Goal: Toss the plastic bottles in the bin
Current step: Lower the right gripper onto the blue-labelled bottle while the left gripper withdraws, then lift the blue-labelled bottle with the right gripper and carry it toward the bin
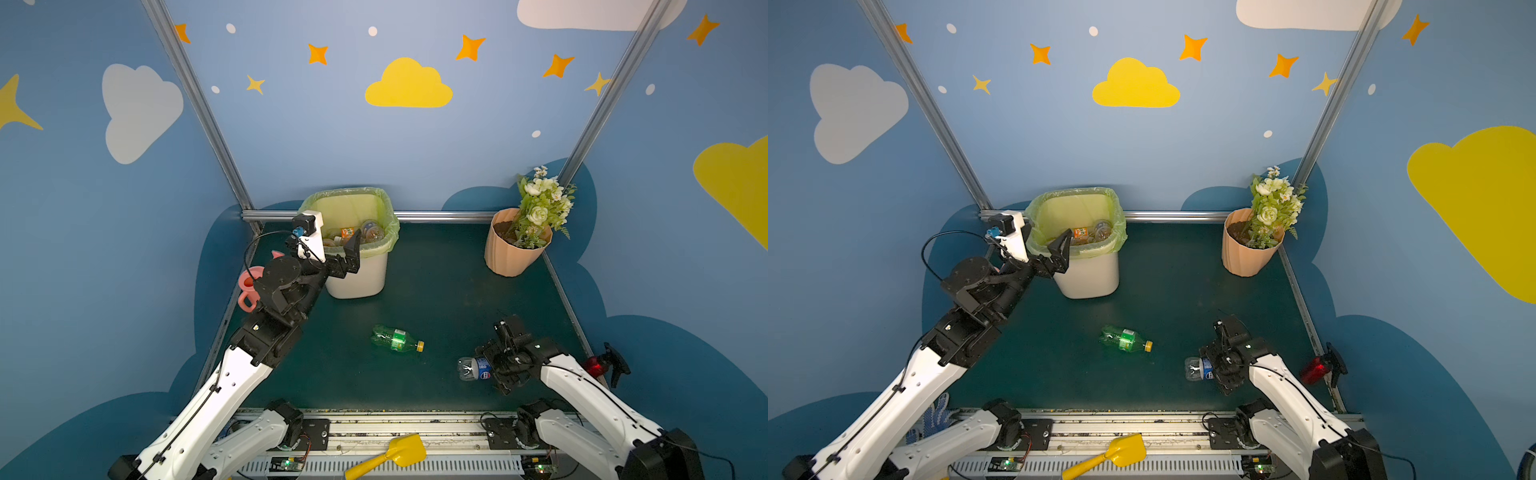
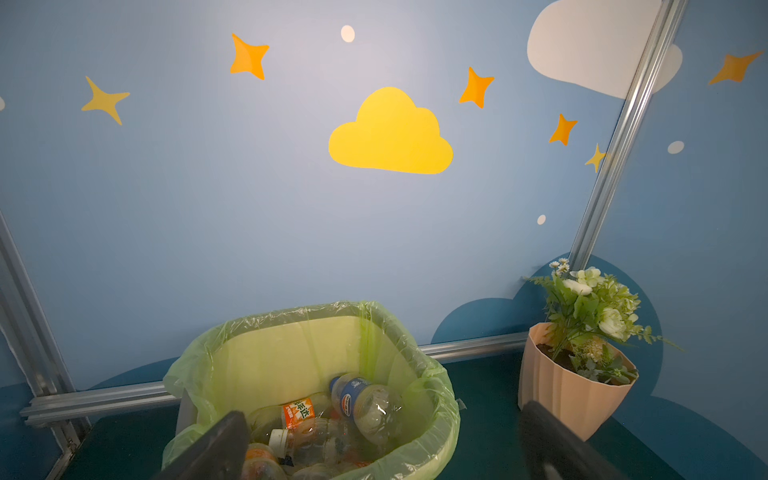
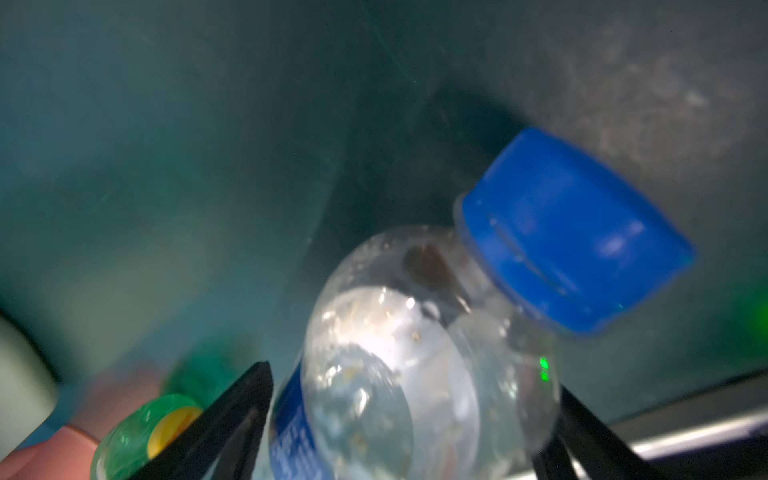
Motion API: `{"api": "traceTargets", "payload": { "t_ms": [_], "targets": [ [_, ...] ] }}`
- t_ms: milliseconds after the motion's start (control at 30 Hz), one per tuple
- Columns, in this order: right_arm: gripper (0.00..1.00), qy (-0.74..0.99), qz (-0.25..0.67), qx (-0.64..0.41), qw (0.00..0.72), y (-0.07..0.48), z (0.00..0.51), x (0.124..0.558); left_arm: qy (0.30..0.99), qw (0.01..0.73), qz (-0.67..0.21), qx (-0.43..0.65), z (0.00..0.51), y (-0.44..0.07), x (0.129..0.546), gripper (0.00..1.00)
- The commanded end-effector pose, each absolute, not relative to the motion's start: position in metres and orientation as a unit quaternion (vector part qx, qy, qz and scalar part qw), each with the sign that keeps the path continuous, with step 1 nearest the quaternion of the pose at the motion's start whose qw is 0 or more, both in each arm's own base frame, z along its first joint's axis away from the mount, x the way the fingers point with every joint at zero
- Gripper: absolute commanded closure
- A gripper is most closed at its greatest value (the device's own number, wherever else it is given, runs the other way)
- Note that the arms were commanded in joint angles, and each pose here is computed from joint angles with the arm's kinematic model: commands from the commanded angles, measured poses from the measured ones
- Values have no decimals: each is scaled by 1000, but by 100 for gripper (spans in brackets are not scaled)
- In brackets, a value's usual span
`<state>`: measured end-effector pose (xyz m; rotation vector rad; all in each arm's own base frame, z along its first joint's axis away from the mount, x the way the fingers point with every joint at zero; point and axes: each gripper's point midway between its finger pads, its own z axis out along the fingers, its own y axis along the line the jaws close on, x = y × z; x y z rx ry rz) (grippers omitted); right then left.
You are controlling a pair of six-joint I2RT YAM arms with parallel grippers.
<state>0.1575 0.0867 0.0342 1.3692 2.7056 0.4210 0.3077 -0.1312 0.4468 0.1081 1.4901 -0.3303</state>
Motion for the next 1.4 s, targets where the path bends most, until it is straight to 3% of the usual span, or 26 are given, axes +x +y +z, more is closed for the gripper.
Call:
{"api": "traceTargets", "payload": {
  "t_ms": [0,233,333,433,667,1000,1367],
  "targets": [
    [16,895,131,416,89,82,42,181,679,716,-154,49,444,-130,303,0],
    [34,912,157,370,84,100,28,208,685,711,-154,43,436,-126,298,0],
    [50,924,162,338,80,109,28,222,690,707,-150,38,433,-121,293,0],
    [56,932,174,301,102,118,35,244,694,704,-150,25,427,-114,287,0],
    [53,938,223,202,173,147,71,298,699,698,-155,-11,403,-98,274,0],
    [56,894,322,63,306,193,155,360,720,679,-135,-57,360,-73,260,0],
    [55,771,375,-38,514,208,317,397,760,632,-109,-104,308,-61,261,0]
  ]
}}
